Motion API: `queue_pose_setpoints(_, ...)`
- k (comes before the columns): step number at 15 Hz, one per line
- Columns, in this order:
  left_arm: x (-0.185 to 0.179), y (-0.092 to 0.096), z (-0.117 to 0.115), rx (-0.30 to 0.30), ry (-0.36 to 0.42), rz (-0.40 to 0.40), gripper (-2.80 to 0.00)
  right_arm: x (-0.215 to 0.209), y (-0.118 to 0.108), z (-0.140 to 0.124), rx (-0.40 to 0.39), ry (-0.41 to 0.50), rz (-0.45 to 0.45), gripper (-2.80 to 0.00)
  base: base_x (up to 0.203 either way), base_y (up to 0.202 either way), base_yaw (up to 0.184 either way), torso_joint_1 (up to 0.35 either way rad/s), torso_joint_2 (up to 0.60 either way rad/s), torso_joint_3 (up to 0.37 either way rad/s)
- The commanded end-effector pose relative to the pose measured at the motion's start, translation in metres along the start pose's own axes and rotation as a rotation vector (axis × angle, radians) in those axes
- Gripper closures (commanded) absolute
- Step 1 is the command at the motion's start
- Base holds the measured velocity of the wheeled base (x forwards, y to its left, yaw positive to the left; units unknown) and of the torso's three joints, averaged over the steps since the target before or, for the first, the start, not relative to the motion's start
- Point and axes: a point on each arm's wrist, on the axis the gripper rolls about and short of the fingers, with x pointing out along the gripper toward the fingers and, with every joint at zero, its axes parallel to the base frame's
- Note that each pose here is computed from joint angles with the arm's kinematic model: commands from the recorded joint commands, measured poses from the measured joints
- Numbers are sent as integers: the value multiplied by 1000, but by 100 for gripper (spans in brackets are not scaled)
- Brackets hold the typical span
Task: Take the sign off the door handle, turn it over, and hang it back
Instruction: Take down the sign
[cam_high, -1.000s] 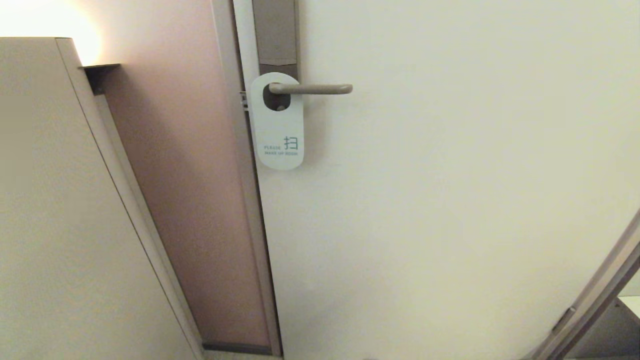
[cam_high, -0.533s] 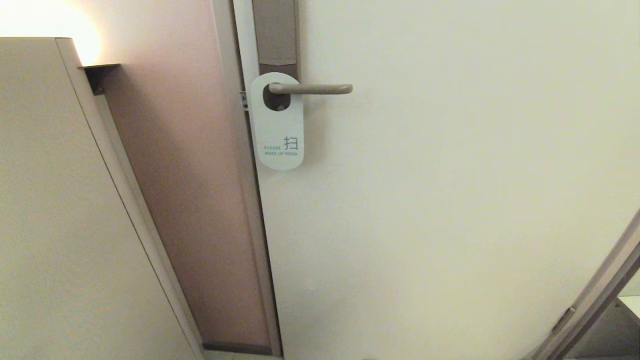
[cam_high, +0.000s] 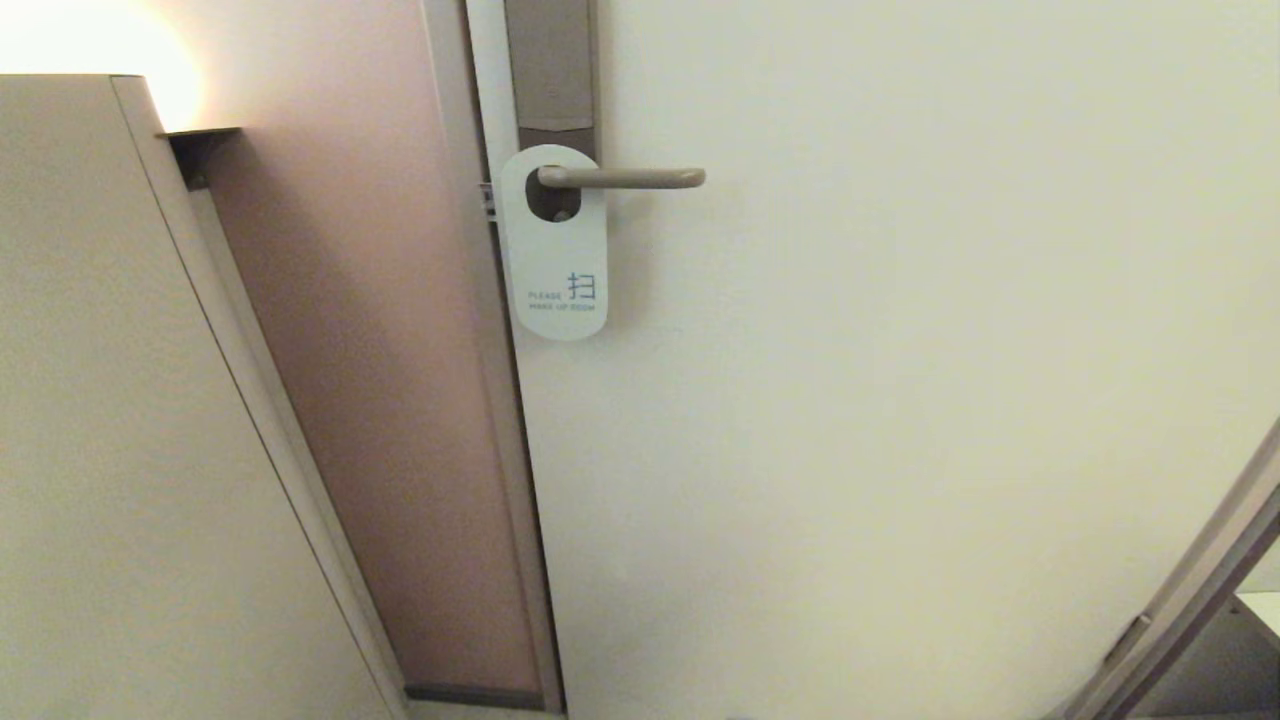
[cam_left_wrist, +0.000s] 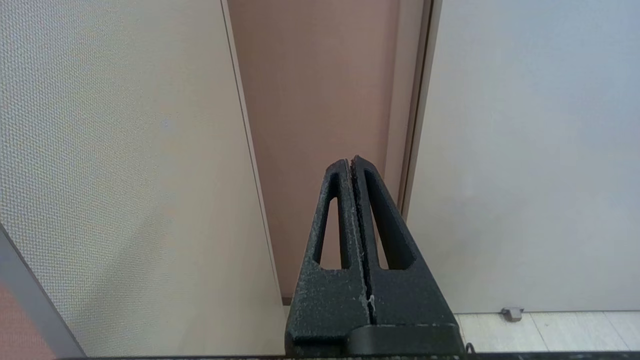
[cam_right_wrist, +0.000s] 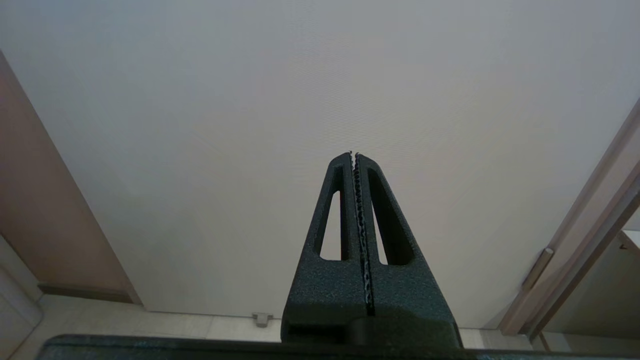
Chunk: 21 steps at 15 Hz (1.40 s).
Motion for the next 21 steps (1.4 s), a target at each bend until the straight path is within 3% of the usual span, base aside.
queue_pose_setpoints(1, 0, 0, 0, 0, 2, 1, 0, 0, 0, 0, 0, 0, 1, 0, 0, 0, 0, 0, 0, 0)
queue_pose_setpoints(21, 0, 0, 0, 10, 1, -1, 0, 0, 0, 0, 0, 0, 1, 0, 0, 0, 0, 0, 0, 0)
